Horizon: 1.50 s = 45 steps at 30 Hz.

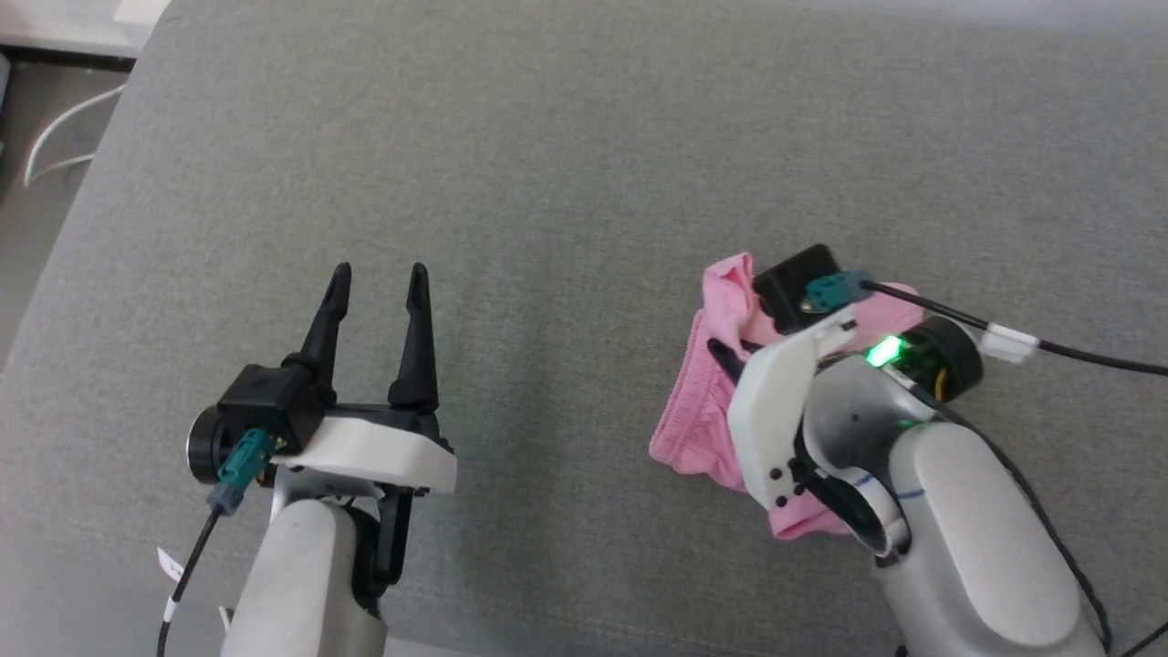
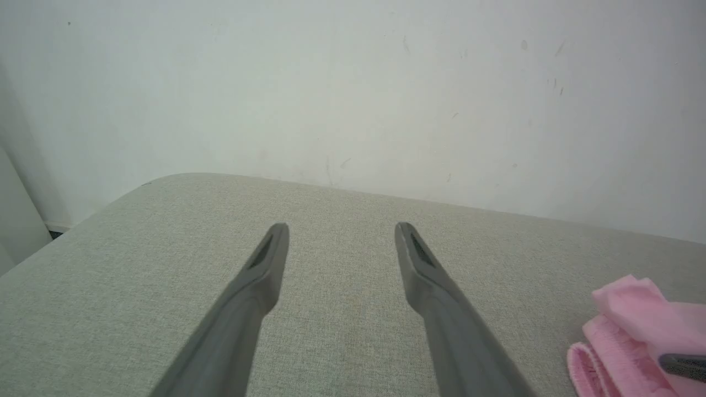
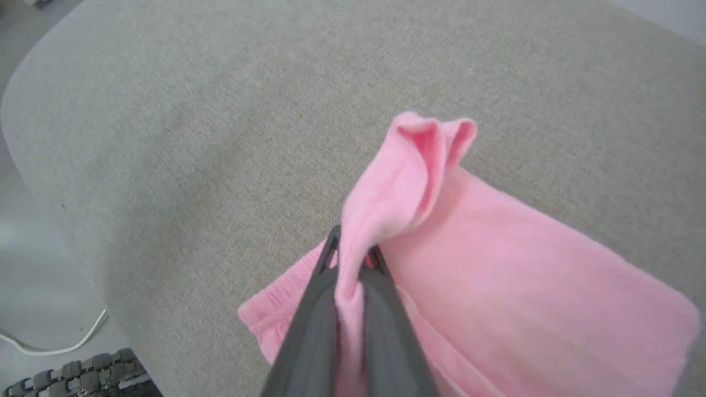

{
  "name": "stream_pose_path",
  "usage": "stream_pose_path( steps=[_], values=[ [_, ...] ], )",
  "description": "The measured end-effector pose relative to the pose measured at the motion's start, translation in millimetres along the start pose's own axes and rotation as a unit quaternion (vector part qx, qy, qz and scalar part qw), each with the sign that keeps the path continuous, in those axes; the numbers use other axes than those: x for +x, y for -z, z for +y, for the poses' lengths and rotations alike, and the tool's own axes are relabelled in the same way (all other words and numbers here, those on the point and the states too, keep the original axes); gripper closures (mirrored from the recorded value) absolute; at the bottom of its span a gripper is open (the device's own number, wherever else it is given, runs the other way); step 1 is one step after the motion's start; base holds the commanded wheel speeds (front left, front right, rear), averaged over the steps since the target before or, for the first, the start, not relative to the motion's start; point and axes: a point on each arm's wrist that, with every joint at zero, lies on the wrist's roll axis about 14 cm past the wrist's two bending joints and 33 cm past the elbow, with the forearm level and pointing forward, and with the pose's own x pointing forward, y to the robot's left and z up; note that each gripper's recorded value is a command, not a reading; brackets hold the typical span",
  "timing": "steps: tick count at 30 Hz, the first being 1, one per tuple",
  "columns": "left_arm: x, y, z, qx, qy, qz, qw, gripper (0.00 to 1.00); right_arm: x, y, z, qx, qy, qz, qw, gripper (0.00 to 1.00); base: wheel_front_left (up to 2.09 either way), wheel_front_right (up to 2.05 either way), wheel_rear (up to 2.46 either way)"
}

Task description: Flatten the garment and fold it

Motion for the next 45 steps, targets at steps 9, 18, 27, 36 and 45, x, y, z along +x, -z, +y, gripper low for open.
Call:
stream_pose_path(
  steps=[9,18,27,36,45],
  values=[
    [-1,5,9,0.0,-0.015,0.008,1.0,0.0,33,23,30,0.028,-0.071,0.043,0.996,0.0,0.0,0.0,0.0],
    [-1,-2,3,-0.005,-0.01,-0.001,1.0,0.0,-6,-65,15,0.111,-0.076,-0.191,0.972,0.0,0.0,0.0,0.0],
    [-1,-10,-9,-0.005,0.006,-0.014,1.0,0.0,-87,-63,-83,0.166,0.093,-0.371,0.909,0.0,0.0,0.0,0.0],
    [1,-13,-16,-0.007,0.015,-0.02,1.0,0.0,-92,22,-112,0.184,0.18,-0.283,0.924,0.0,0.0,0.0,0.0],
    [0,-6,-11,-0.005,0.011,-0.01,1.0,0.0,-52,67,-93,0.215,0.142,-0.165,0.952,0.0,0.0,0.0,0.0]
  ],
)
